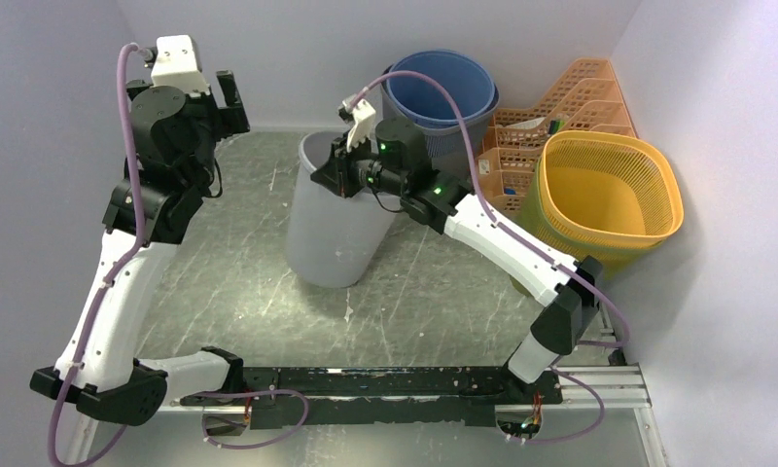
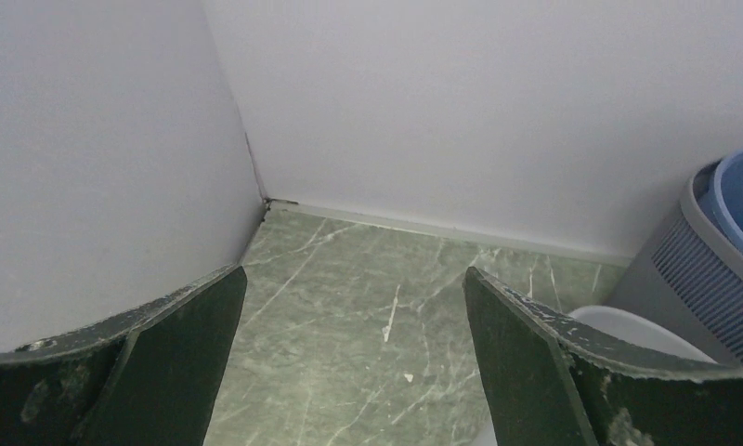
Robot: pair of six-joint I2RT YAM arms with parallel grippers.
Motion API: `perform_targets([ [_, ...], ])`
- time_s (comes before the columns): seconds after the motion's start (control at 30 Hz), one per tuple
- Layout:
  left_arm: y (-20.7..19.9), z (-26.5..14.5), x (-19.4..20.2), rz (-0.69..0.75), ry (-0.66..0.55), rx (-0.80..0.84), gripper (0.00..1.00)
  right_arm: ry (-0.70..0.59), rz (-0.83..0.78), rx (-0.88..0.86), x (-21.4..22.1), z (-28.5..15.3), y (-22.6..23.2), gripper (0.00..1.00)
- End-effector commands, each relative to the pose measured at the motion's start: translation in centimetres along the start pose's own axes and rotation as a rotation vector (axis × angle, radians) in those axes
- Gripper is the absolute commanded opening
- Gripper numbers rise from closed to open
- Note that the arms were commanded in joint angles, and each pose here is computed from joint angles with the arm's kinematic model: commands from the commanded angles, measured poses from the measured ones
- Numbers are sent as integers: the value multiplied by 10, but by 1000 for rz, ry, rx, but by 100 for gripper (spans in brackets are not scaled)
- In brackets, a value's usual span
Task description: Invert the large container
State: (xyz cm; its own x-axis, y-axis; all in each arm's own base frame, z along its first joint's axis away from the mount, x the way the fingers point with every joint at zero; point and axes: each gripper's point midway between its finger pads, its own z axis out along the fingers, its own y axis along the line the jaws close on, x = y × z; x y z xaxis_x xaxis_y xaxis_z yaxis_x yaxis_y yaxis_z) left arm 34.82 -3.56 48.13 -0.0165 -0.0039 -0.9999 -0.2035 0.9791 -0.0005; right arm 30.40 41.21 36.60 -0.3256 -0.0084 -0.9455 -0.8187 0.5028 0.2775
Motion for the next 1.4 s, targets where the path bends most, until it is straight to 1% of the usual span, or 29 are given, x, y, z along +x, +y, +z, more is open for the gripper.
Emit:
perform_targets([
  [0.0,15,0,-13,2,-43,-74,99,-224,-16,-72,-53,-11,29,0],
  [0.17,17,-1,-19,-11,-64,-86,99,-259,46,-155,-38,1,49,0],
  [0.33,21,-6,-30,-17,-84,-84,99,-381,136,-266,-49,-1,69,0],
  [0.43,23,-10,-34,-18,-91,-81,99,-440,208,-266,-46,-1,63,0],
  [0.5,24,-12,-35,-18,-93,-80,99,-462,267,-243,-36,1,51,0],
  [0.7,23,-12,-27,0,-74,-75,99,-428,436,-136,26,12,-2,0],
  [0.77,22,-11,-24,2,-69,-70,99,-426,482,-86,43,10,-21,0],
  [0.83,22,-11,-22,0,-67,-68,99,-411,535,-38,69,5,-42,0],
  [0.9,22,-11,-20,1,-65,-67,99,-397,564,-4,87,1,-54,0],
  [1.0,22,-11,-18,5,-62,-69,99,-370,587,27,109,-3,-61,0],
  [1.27,16,-7,-7,12,-41,-55,99,-287,670,16,157,6,-57,0],
  [1.37,15,-4,-3,19,-34,-56,99,-262,681,-2,165,10,-54,11],
])
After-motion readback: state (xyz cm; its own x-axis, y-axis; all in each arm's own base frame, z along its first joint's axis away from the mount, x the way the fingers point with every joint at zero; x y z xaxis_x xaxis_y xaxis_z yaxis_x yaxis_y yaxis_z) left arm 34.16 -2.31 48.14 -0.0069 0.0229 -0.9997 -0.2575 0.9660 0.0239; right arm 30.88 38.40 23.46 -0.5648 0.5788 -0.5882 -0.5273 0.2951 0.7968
